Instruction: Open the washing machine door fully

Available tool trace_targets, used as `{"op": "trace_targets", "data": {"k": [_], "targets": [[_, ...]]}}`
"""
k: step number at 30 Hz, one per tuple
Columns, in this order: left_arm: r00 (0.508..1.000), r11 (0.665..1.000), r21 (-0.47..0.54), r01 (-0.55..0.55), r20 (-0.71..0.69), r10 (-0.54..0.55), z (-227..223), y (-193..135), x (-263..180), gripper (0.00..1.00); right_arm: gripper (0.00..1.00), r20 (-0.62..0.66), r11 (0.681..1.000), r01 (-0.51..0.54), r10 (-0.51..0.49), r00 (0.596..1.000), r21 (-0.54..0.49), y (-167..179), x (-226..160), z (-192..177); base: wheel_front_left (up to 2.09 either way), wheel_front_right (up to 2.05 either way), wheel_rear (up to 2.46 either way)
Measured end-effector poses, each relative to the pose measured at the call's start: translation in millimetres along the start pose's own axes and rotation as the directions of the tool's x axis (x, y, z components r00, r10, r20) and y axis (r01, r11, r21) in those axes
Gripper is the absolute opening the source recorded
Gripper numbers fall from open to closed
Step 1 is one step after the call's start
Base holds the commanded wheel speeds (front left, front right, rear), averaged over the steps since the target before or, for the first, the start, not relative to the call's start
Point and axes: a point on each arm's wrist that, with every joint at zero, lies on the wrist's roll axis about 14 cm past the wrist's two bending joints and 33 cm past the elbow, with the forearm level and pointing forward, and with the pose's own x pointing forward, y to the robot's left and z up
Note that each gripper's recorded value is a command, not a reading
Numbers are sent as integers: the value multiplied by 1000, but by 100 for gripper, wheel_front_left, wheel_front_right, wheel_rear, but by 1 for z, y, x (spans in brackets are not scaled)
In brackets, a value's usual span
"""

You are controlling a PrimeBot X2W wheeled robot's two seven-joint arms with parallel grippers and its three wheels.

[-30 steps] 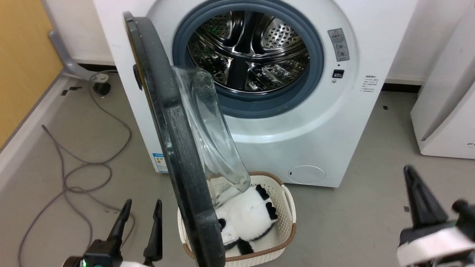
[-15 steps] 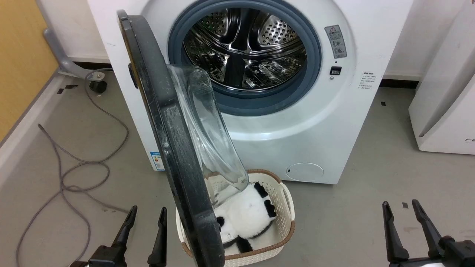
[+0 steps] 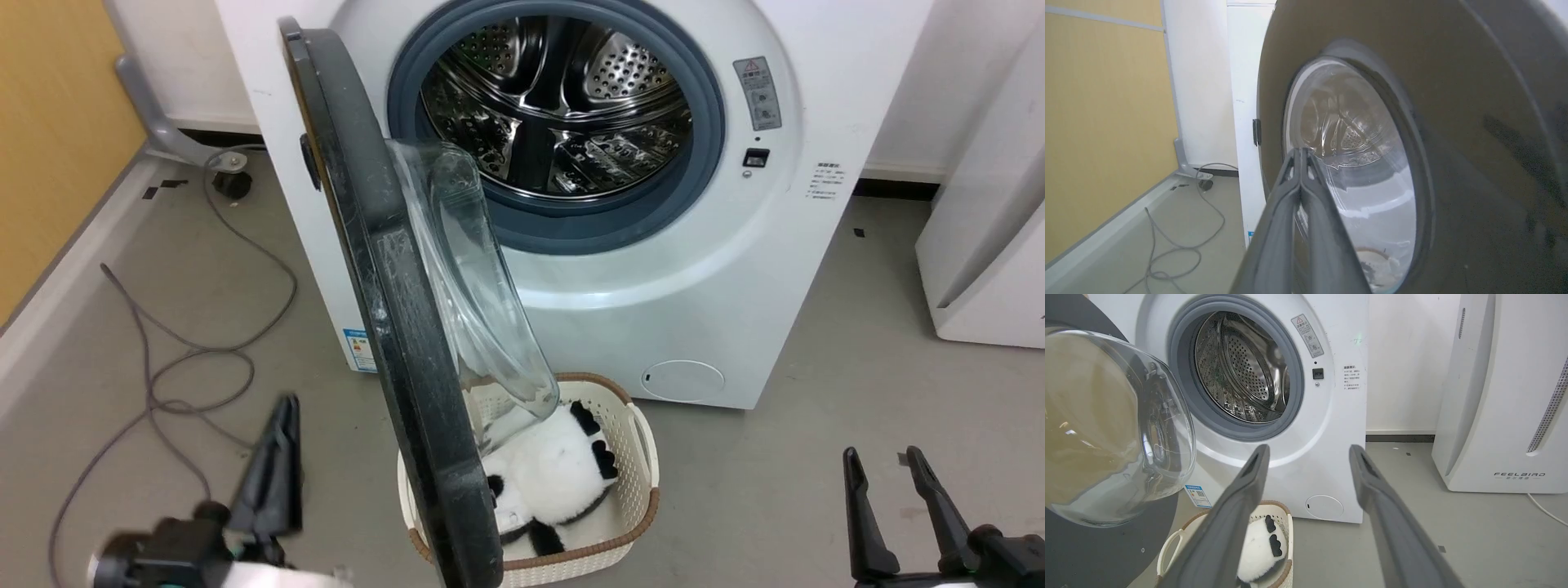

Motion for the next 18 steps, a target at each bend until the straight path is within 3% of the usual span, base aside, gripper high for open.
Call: {"op": "trace_targets", "data": {"k": [6,13,18], "targets": [[974,1000,26,-15,227,9,71,2,15,0,100,1,1000,9,-9,1000,15,-2,1,0,0,0,0],[893,999,47,13,448,-33,144,-15,17,0,100,7,1000,11,-11,1000,20,-2,1,1,0,0,0],[843,996,65,62,531,-87,172,-35,13,0,100,11,1000,13,-13,1000,24,-3,0,3,0,0,0]]}}
